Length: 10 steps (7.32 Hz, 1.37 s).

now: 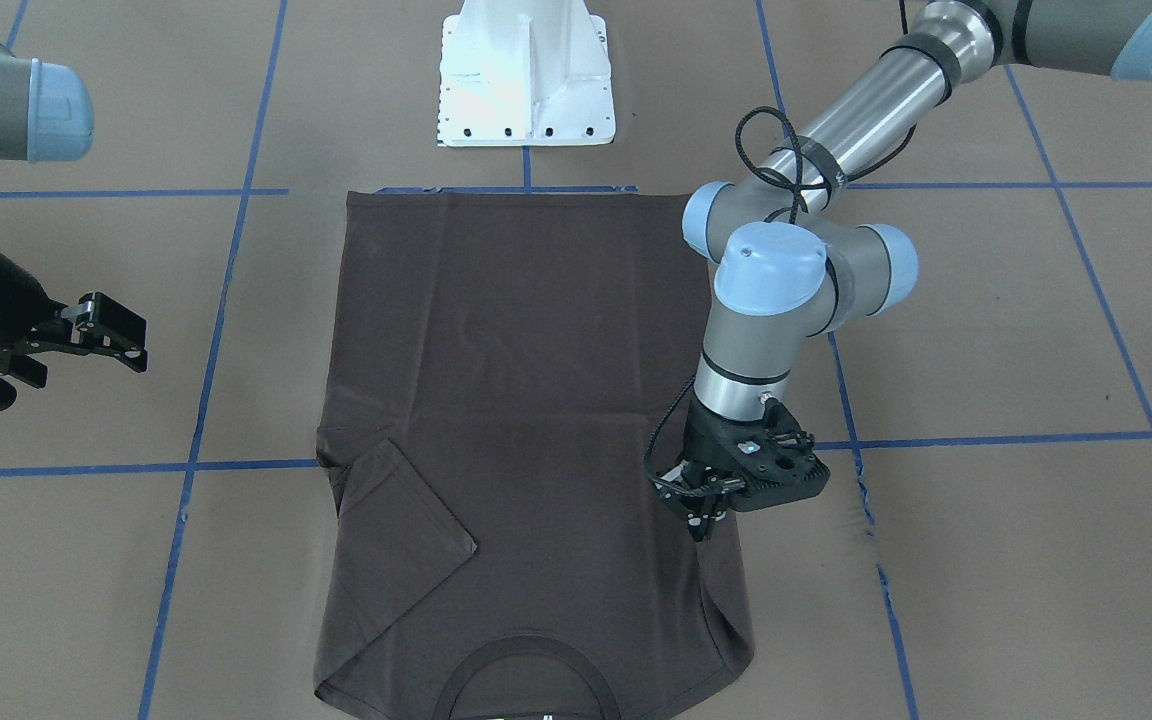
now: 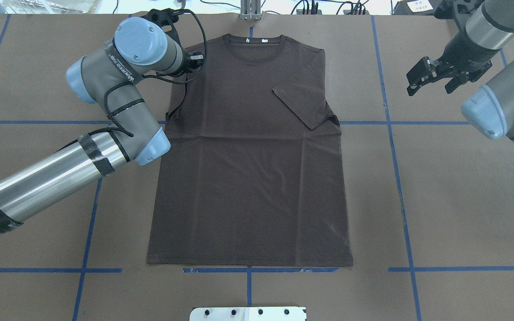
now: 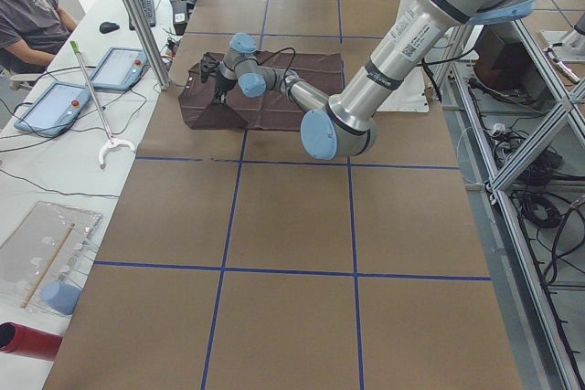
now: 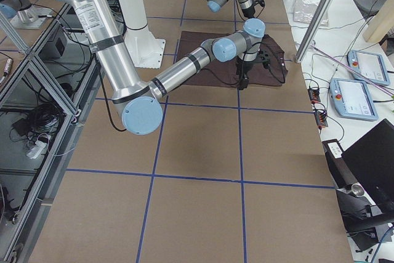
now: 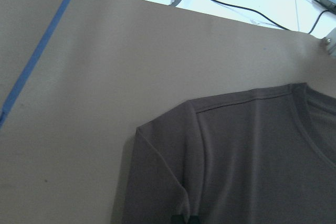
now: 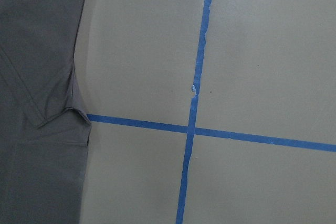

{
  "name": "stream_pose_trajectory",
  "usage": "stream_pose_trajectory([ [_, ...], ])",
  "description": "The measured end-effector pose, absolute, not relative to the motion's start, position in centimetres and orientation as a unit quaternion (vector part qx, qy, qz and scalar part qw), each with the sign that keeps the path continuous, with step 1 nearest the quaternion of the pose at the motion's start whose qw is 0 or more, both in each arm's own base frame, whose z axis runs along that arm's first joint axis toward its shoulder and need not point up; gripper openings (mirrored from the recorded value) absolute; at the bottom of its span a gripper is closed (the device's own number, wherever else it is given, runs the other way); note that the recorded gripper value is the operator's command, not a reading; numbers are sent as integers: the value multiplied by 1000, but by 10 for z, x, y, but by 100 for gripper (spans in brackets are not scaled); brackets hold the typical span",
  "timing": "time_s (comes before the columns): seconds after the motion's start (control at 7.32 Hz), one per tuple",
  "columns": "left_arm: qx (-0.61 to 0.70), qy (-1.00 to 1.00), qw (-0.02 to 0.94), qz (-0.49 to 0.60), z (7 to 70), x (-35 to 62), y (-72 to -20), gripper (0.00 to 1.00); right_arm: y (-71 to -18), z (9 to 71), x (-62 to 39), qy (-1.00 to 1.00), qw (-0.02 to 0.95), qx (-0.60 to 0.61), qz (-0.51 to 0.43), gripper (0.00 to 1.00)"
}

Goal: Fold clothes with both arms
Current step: 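Grasp the sleeve with the left gripper and fold it inward onto the shirt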

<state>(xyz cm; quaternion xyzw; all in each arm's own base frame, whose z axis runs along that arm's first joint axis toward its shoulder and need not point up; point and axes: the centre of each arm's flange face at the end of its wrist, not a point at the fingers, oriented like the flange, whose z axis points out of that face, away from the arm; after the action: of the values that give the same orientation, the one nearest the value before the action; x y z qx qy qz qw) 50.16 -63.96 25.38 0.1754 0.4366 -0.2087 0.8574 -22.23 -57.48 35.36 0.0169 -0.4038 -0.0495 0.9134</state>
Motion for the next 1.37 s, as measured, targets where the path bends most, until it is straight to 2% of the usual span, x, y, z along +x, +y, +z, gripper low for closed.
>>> stream_pose_trajectory([
  [0.27, 155, 448, 855, -211, 234, 546, -626, 0, -574, 357, -222, -402, 914, 15, -46, 100],
  [0.41, 151, 450, 855, -210, 234, 562, -623, 36, -574, 358, -221, -401, 915, 14, -45, 100],
  [0.55, 151, 454, 853, -207, 238, 570, -623, 77, -574, 359, -221, -401, 915, 14, -44, 100],
  [0.68, 152, 457, 852, -205, 238, 572, -623, 100, -573, 359, -222, -401, 915, 14, -44, 100],
  [1.37, 131, 544, 819, -124, 178, 528, -587, 100, -562, 329, -217, -424, 904, 24, -38, 100],
])
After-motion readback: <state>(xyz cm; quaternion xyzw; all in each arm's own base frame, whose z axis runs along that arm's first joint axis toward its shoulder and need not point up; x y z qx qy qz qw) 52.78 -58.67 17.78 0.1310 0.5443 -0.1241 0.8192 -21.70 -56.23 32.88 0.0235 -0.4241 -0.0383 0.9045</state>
